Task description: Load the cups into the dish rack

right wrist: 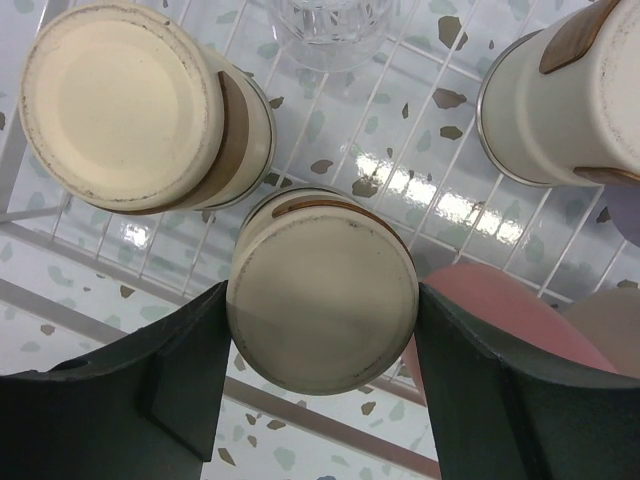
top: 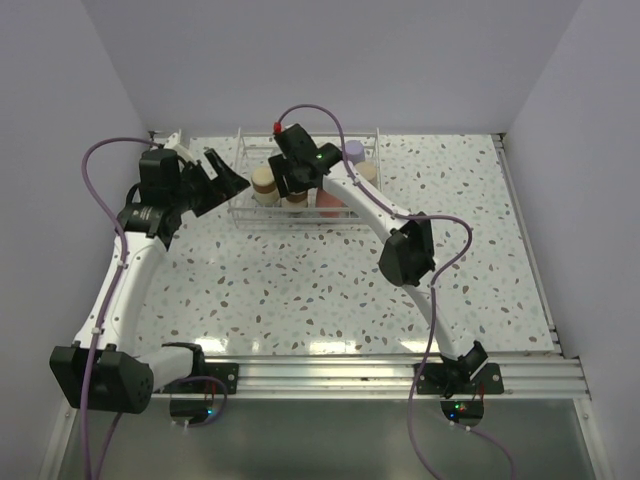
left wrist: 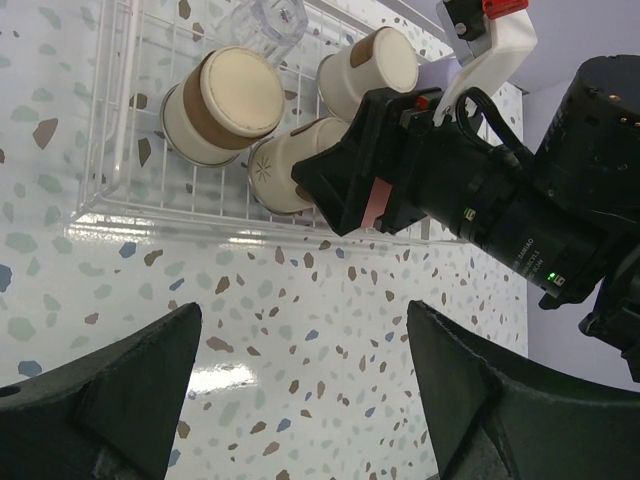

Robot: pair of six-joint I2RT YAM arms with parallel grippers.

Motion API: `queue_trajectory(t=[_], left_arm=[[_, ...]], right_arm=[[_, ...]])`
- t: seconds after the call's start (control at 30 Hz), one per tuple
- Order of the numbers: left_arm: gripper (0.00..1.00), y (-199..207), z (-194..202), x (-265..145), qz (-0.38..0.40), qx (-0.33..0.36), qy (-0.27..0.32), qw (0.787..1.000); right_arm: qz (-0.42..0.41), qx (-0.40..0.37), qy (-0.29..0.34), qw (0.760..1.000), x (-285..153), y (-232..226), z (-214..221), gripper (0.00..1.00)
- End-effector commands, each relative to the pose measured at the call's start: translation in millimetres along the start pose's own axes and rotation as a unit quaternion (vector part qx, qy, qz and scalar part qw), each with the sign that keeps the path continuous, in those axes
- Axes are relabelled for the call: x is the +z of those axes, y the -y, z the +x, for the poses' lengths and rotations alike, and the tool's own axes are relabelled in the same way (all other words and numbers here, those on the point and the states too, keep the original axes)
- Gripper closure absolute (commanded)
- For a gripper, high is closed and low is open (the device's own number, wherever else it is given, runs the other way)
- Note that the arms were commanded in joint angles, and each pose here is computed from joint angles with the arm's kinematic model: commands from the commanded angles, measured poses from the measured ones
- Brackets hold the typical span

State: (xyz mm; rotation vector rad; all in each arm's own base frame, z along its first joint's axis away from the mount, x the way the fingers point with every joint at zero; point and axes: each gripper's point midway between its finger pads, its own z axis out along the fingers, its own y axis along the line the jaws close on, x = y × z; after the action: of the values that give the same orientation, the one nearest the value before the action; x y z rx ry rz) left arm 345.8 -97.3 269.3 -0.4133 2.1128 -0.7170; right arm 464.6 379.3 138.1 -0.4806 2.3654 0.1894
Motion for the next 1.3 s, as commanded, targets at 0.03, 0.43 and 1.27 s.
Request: queue_trajectory(t=[0.03,0.43,1.27], left_arm=[[0.13,10,-9,-4,0.005,0.018,0.013,1.0],[0.13,15,-15,-8,0.0,0.025,0.02,0.999],[0.07,-106,1,-26,-0.204,0.001,0.128,0.971]], right_arm=[[-0.01,-0.005,0.042,0.999,-12,-8,-25,0.35],[-0.054,0.0,0.105,0.993,-82,-14,-70,0.02],[-0.011,0.028,0.234,0.972,-313,108,111,0.02]])
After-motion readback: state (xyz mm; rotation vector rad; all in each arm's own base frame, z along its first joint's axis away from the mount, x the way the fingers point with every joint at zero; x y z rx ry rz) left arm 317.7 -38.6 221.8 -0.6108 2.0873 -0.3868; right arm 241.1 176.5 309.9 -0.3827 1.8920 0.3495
